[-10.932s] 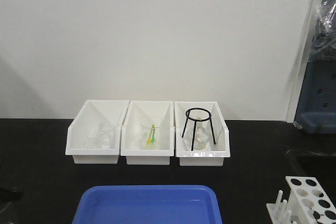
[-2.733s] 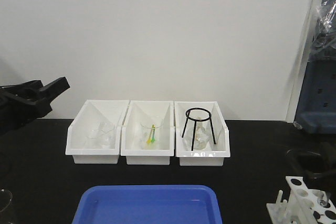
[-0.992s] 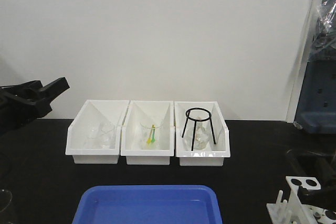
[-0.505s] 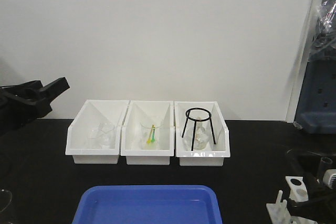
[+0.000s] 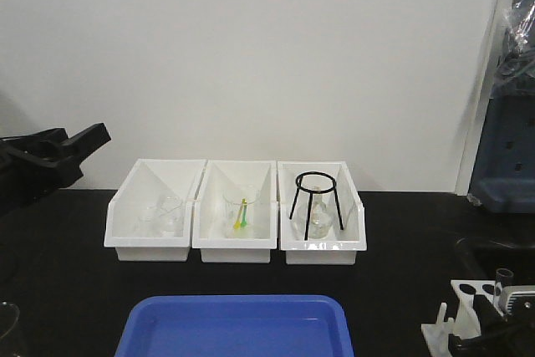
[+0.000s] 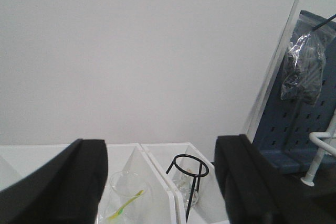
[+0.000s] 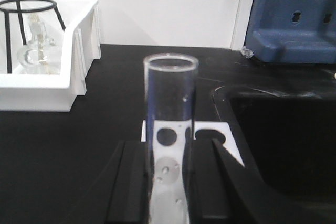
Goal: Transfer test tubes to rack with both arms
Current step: 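Lower the tube into a rack hole and open the right gripper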
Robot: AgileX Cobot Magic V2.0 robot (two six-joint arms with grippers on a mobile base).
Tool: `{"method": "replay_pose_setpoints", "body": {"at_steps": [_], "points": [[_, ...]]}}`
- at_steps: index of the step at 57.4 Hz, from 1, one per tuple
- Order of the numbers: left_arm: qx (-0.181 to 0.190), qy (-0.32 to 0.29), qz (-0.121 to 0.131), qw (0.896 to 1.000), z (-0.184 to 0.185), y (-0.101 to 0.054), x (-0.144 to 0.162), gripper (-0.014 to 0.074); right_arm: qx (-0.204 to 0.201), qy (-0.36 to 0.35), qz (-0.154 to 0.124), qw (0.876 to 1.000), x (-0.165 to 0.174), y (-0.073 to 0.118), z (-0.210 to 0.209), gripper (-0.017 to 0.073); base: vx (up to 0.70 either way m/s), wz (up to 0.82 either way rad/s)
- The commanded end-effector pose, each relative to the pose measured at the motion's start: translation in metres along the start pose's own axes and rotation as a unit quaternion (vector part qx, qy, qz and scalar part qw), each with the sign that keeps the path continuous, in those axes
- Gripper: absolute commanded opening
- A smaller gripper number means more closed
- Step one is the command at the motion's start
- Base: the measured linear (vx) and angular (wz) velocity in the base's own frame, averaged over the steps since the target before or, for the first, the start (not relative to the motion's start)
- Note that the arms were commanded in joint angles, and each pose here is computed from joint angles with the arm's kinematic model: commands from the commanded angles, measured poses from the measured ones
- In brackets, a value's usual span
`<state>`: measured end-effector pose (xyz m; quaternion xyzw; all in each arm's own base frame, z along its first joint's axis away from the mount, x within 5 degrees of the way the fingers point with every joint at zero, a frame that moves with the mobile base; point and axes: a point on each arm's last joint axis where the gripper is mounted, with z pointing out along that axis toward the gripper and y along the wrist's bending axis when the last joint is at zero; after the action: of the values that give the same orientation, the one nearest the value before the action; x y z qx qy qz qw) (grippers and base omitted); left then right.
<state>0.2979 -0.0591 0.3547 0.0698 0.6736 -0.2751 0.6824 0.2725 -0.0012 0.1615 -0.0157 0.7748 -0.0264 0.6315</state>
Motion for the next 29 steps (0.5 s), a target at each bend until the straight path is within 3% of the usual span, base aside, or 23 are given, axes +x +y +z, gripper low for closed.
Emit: {"method": "replay_pose_setpoints", "body": {"at_steps": [1,18,29], "points": [[0.029,-0.051,-0.001,0.998,-0.005,-0.012,-0.024,0.0543,-0.005,-0.075,-0.009,0.997,-0.018,0.0,0.003,-0.0009,0.0,0.0],[0.029,-0.051,-0.001,0.998,-0.005,-0.012,-0.024,0.0543,-0.005,-0.078,-0.009,0.997,-0.006,0.001,0.009,0.0004,0.0,0.0],[0.029,-0.051,-0.001,0.998,-0.005,-0.012,-0.024,0.0543,-0.005,-0.083,-0.011,0.996,-0.007,0.001,0.009,0.0104,0.0,0.0]]}}
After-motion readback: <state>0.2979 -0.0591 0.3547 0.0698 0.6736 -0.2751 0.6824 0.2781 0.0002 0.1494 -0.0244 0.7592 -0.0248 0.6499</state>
